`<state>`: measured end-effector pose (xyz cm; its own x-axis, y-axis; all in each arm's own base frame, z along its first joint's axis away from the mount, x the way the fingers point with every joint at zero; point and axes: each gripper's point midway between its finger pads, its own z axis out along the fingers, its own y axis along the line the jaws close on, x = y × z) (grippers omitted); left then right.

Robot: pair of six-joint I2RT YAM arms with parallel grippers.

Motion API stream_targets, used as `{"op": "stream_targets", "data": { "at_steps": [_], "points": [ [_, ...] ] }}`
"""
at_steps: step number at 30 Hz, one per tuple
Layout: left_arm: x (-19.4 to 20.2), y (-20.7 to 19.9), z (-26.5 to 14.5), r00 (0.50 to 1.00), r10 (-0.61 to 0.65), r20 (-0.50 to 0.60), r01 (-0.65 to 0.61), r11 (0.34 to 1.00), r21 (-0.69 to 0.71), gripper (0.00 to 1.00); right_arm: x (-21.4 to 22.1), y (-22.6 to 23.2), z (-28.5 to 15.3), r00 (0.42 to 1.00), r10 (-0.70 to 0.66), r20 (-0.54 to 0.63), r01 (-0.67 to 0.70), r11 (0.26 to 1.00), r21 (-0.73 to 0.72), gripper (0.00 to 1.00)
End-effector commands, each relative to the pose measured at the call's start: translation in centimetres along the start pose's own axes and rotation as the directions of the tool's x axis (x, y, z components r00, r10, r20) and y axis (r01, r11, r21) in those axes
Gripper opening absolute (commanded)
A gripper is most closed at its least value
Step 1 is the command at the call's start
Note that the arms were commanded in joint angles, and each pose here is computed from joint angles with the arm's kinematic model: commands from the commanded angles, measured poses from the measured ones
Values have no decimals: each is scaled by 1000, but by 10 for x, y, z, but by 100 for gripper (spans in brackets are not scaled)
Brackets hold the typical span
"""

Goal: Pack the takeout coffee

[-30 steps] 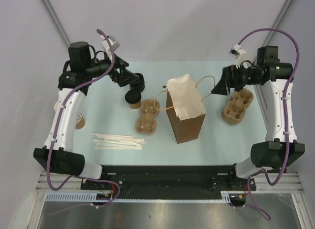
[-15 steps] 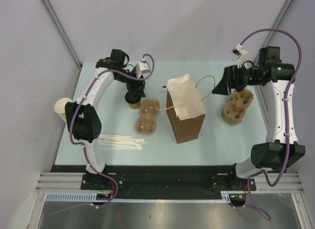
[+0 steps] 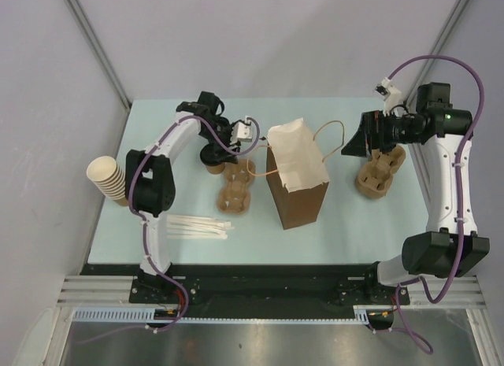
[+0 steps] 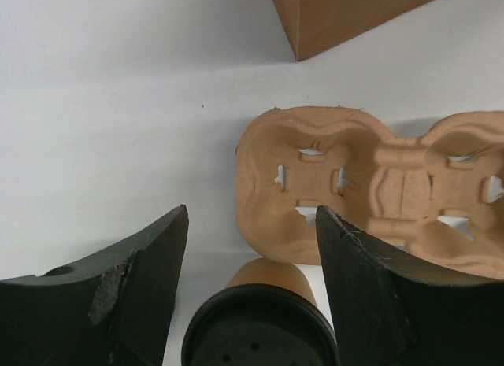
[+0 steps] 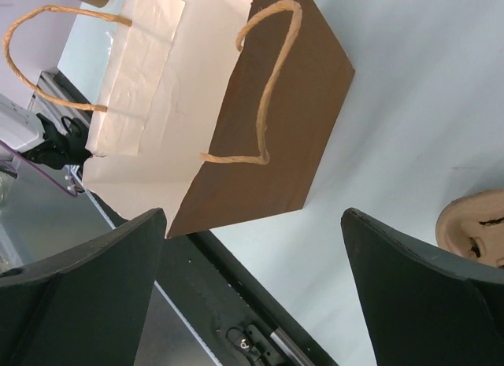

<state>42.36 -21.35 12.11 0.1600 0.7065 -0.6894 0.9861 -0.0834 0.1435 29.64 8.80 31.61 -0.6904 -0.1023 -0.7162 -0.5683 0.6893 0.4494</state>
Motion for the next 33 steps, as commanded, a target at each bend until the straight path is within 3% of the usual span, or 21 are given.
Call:
{"op": "stream_targets", "data": {
  "at_steps": [1,17,26,33],
  "points": [
    [-2,5,14,987,153,50,-154,988,15,71,-3,4,-5,999,-11,31,11,1000,-4,100],
    [38,5,41,992,122,-31,-120,992,48,65,-3,-4,-4,999,12,31,-12,1000,-6,100],
    [45,-8,49,992,117,-55,-112,990,86,49,-6,-6,-3,999,19,34,-18,1000,-12,100],
    [46,-8,55,989,123,-80,-116,990,81,50,-8,-4,-4,999,16,36,-16,1000,-13,99]
  ]
}}
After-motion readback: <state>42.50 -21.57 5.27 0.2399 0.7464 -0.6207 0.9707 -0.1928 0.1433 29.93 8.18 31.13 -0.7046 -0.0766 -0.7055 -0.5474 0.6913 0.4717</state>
